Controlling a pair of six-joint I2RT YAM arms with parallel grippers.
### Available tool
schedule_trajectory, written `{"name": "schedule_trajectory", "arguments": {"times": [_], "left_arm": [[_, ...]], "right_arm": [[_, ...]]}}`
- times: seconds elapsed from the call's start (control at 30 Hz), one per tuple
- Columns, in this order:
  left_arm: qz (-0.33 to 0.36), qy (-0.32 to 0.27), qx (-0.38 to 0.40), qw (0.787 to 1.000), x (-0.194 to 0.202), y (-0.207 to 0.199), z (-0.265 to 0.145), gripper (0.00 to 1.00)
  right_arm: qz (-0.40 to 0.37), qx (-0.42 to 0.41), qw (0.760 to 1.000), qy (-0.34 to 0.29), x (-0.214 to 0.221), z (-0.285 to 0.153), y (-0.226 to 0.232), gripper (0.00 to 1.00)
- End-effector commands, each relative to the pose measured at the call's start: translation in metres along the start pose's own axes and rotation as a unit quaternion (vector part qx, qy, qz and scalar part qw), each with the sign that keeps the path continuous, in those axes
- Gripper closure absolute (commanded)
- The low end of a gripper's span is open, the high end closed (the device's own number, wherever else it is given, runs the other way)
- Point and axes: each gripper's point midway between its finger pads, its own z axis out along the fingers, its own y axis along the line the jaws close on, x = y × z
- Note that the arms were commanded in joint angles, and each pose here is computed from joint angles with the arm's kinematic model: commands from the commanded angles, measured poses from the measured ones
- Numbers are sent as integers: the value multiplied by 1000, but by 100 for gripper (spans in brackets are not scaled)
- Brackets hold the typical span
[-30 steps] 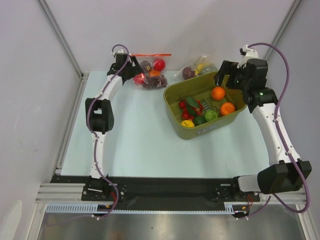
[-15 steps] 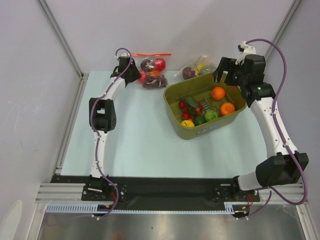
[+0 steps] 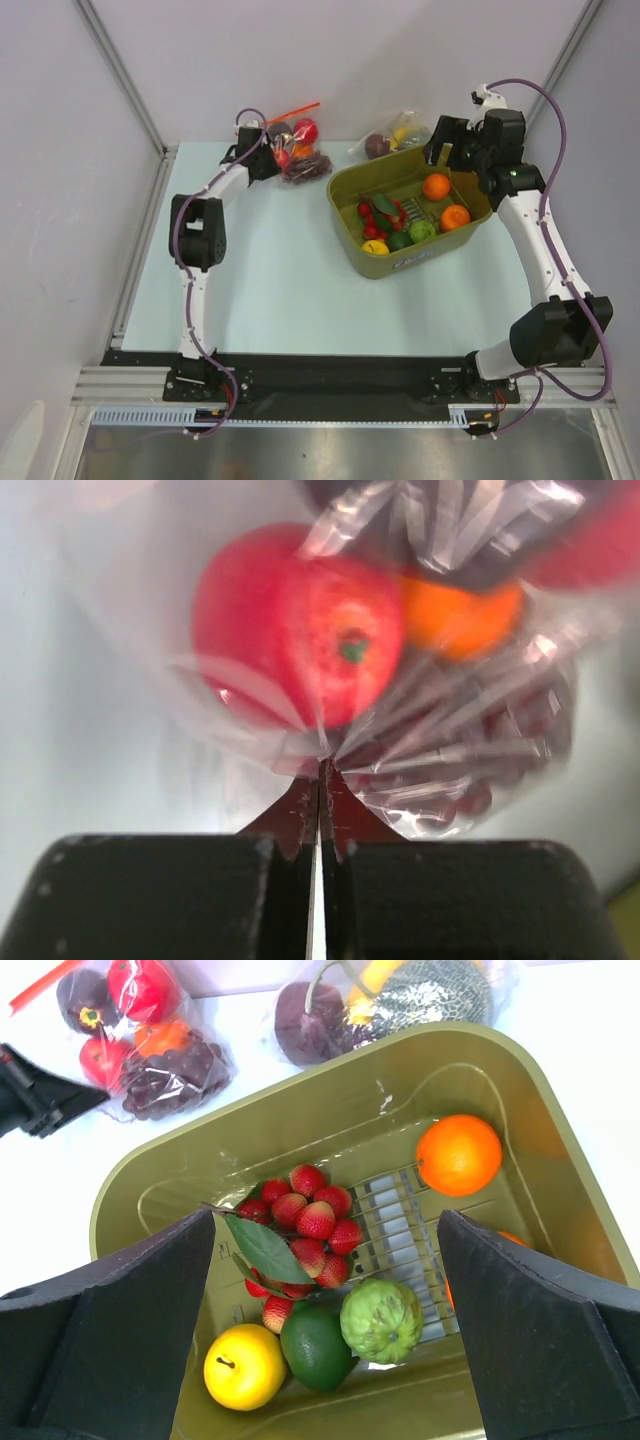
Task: Open the zip-top bag and remove the fake food
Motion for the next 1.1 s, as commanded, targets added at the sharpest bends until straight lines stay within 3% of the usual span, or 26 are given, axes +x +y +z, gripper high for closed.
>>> {"name": "schedule_trajectory", "arguments": {"times": [0.0, 0.07, 0.27, 0.4, 0.53, 0.67, 0.93, 1.07], "left_arm": [[61, -28, 54, 996, -16, -35, -56, 100], [96, -46, 77, 991, -22, -48, -82, 100], [158, -32, 90, 983, 14, -33, -129, 100], [205, -12, 149, 967, 48, -37, -163, 100], [223, 15, 229, 947, 72, -56, -204, 100], [237, 42, 247, 938, 100, -58, -233, 100], [215, 127, 220, 943, 159, -26, -270, 100], [196, 141, 178, 954, 178, -3, -279, 99]], "right_arm": [[-4, -26, 999, -33, -25, -1, 15, 0], [-4, -35, 999, -34, -27, 1, 18, 0], [-19, -79, 996, -29, -27, 9, 46, 0], [-40, -129, 991, -16, -22, 17, 75, 0], [-50, -206, 977, 3, -15, 22, 113, 0], [-78, -278, 957, 39, 4, 28, 156, 0], [-89, -347, 930, 80, 33, 44, 212, 0], [-89, -358, 924, 95, 46, 43, 223, 0]]}}
